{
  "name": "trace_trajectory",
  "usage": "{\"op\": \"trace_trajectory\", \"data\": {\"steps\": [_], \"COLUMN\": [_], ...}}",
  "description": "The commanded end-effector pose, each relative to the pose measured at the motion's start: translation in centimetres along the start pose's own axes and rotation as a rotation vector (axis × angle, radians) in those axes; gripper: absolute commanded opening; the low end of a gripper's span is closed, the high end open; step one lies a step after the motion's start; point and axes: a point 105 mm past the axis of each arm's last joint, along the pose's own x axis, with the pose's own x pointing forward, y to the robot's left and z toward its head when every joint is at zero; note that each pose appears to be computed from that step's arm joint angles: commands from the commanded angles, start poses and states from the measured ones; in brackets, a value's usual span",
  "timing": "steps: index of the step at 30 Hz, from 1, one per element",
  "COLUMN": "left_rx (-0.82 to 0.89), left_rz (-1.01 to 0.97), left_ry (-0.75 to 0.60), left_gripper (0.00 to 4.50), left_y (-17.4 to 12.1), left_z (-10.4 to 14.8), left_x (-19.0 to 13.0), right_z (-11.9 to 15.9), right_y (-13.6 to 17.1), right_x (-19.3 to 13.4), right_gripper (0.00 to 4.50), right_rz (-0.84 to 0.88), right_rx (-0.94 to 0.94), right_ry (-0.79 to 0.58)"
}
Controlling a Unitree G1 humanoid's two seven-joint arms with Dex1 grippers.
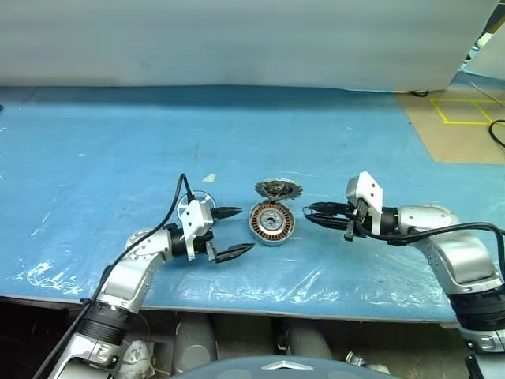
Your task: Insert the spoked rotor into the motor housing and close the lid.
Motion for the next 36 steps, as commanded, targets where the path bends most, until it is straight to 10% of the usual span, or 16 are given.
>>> {"op": "trace_trajectory", "data": {"steps": [1, 36], "left_rx": [0.037, 0.028], "left_rz": [0.006, 0.047], "left_ry": [-0.029, -0.018], "left_gripper": [4.5, 4.5], "left_y": [0.3, 0.0], "left_z": [1.0, 0.0], "left_x": [-0.1, -0.6], "right_z": [1.5, 0.6], "right_y": [1.3, 1.6], "right_x": [1.0, 7.4], "right_gripper": [0.65, 0.65], "right_rz": [0.069, 0.117], "right_rx": [-0.028, -0.212], "right_ry": [-0.009, 0.079]}}
